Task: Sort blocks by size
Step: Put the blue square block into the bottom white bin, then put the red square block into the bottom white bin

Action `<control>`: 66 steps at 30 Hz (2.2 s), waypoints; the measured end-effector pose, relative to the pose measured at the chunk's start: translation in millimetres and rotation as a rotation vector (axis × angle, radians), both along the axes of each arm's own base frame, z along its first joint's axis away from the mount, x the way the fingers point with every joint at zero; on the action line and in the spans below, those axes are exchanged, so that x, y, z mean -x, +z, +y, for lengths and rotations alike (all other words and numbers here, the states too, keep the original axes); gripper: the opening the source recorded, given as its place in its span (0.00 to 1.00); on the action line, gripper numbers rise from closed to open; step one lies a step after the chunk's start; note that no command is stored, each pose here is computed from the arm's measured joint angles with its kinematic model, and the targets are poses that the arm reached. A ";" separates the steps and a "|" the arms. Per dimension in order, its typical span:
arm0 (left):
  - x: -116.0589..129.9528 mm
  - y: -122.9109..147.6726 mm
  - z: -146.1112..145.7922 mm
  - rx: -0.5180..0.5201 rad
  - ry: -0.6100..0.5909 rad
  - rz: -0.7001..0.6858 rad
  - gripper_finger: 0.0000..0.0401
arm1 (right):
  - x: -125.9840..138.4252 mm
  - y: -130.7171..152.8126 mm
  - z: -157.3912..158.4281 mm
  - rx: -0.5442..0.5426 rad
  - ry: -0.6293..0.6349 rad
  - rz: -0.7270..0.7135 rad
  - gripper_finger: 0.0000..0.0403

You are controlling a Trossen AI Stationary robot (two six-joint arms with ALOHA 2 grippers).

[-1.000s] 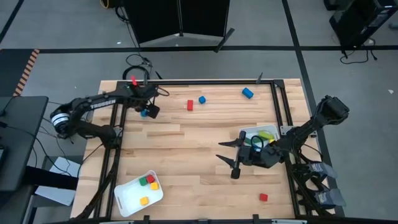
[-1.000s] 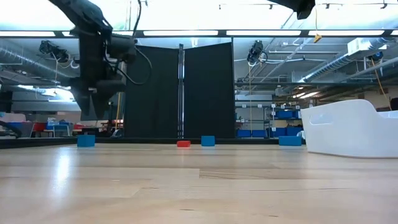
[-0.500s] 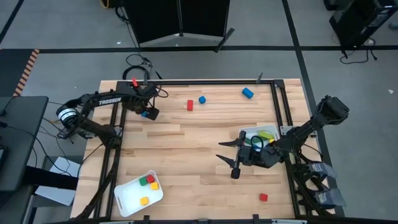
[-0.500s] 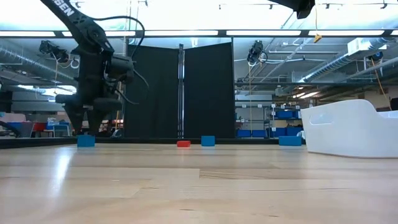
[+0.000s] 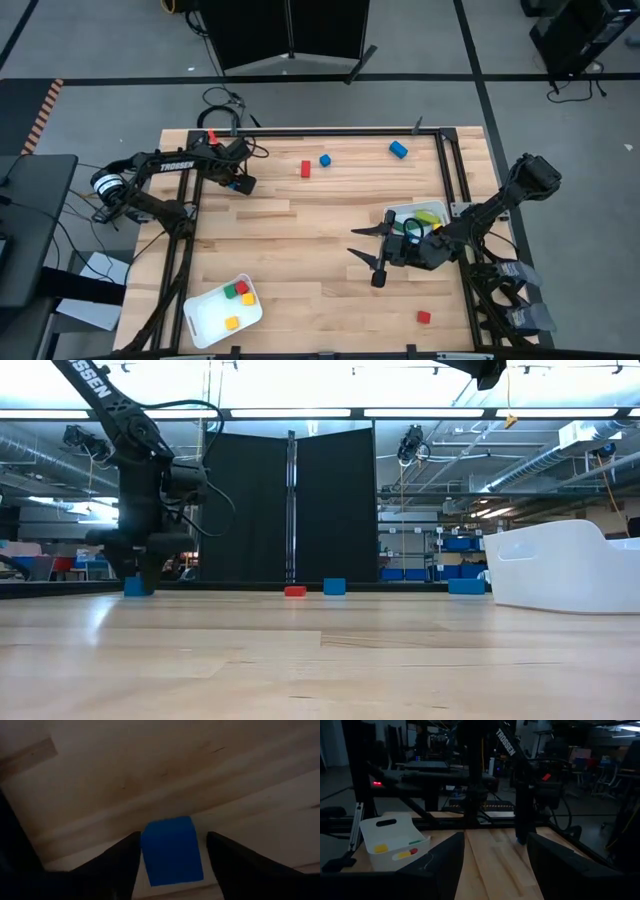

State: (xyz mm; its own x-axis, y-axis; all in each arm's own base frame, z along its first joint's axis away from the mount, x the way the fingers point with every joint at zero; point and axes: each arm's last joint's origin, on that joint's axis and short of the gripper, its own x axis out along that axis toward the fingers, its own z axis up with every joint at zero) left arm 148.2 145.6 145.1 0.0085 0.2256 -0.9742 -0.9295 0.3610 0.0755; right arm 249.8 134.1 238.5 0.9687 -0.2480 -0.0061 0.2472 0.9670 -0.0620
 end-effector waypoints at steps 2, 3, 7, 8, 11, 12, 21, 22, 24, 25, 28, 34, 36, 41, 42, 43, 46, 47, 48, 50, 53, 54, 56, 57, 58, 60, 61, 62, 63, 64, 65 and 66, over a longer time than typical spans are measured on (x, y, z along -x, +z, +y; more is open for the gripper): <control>-0.5 -0.4 0.3 -0.002 -0.004 -0.010 0.53 | 0.0 0.0 0.0 0.000 0.000 0.000 0.56; -1.1 -0.3 0.6 -0.006 -0.008 -0.015 0.49 | 0.0 0.0 0.0 0.000 0.000 0.000 0.56; -5.2 0.6 1.8 -0.031 -0.041 -0.043 0.34 | 0.0 -0.1 0.0 0.000 0.000 0.000 0.56; -6.2 0.7 1.8 -0.034 -0.047 -0.050 0.34 | 0.0 -0.1 0.0 0.000 0.000 0.000 0.56; -8.9 1.0 0.8 -0.044 -0.080 -0.056 0.34 | 0.0 -0.1 0.0 0.000 0.000 0.000 0.55; -9.9 1.1 0.1 -0.042 -0.090 -0.061 0.34 | 0.0 -0.1 0.0 0.000 0.000 0.000 0.55; -36.1 37.9 -32.8 -0.091 -0.385 -0.240 0.34 | 0.1 -0.3 0.4 0.000 0.002 0.001 0.54; -39.1 46.5 -41.2 -0.100 -0.440 -0.283 0.34 | 0.3 -0.3 0.8 0.000 0.003 0.001 0.54; -44.7 64.4 -62.2 -0.104 -0.557 -0.385 0.34 | 1.1 -0.3 2.1 0.000 0.009 0.001 0.54; -46.0 72.8 -73.8 -0.103 -0.613 -0.432 0.34 | 1.7 -0.4 3.2 -0.001 0.013 0.001 0.54; -43.1 94.7 -113.0 -0.062 -0.782 -0.551 0.34 | 2.6 -0.3 4.9 -0.011 0.020 -0.002 0.54; -25.0 110.9 -193.3 0.114 -1.060 -0.667 0.34 | 2.9 -2.2 5.6 -0.030 0.029 0.009 0.53; -18.6 110.6 -216.7 0.199 -1.101 -0.674 0.34 | 2.9 -4.4 5.8 -0.038 0.041 0.025 0.53; -6.6 96.7 -264.3 0.365 -1.116 -0.576 0.34 | 3.0 -12.3 8.6 -0.069 0.145 0.094 0.53; -4.8 93.2 -271.7 0.389 -1.110 -0.549 0.34 | 3.2 -13.9 9.0 -0.077 0.160 0.108 0.53; -3.9 89.5 -278.7 0.407 -1.106 -0.518 0.34 | 3.3 -15.0 9.3 -0.088 0.173 0.118 0.54; -4.3 82.4 -297.3 0.436 -1.101 -0.446 0.34 | 3.7 -17.0 9.9 -0.108 0.191 0.134 0.54; -5.6 81.5 -303.1 0.439 -1.111 -0.436 0.34 | 4.1 -17.1 10.6 -0.108 0.198 0.136 0.54; -7.6 80.4 -308.6 0.440 -1.119 -0.426 0.34 | 4.4 -17.1 11.2 -0.106 0.202 0.136 0.55; -12.2 76.1 -317.4 0.442 -1.119 -0.404 0.34 | 5.2 -17.4 13.4 -0.091 0.209 0.154 0.55; -21.2 69.6 -328.2 0.443 -1.109 -0.394 0.35 | 6.5 -18.4 19.4 -0.079 0.226 0.238 0.57; -23.9 68.1 -331.3 0.442 -1.113 -0.392 0.39 | 6.8 -18.2 21.7 -0.083 0.239 0.279 0.58; -28.2 65.8 -336.0 0.433 -1.132 -0.383 0.52 | 8.8 -17.5 26.5 -0.096 0.253 0.366 0.61; -29.7 66.0 -337.6 0.431 -1.138 -0.380 0.59 | 10.0 -16.2 29.4 -0.105 0.256 0.406 0.62; -31.0 67.3 -339.0 0.433 -1.142 -0.381 0.67 | 11.4 -14.0 32.7 -0.116 0.267 0.443 0.63; -33.4 71.7 -340.9 0.451 -1.146 -0.395 0.80 | 16.0 -8.3 40.3 -0.135 0.291 0.511 0.66; -34.9 74.5 -341.2 0.456 -1.143 -0.403 0.85 | 18.9 -5.2 44.2 -0.143 0.300 0.542 0.67; -36.2 77.7 -341.9 0.458 -1.141 -0.412 0.90 | 22.2 -2.7 48.0 -0.153 0.309 0.572 0.68; -37.9 81.5 -342.6 0.453 -1.139 -0.427 0.93 | 25.9 -0.4 52.0 -0.162 0.317 0.597 0.68; -39.4 85.8 -343.4 0.436 -1.148 -0.444 0.96 | 30.0 1.2 55.7 -0.170 0.322 0.619 0.68; -41.1 90.8 -343.9 0.407 -1.158 -0.461 0.97 | 34.1 2.5 59.4 -0.180 0.326 0.637 0.68; -43.6 96.5 -343.8 0.367 -1.170 -0.483 0.98 | 38.8 2.4 63.0 -0.195 0.329 0.653 0.68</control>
State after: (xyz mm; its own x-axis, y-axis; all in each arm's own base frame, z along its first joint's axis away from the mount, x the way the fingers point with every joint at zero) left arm 191.9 -198.1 241.5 0.3787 -0.4277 -0.8208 0.0382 0.8933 -0.4479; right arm 211.0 197.1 241.0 0.7771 0.1175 -0.6183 -0.0846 0.9930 0.0825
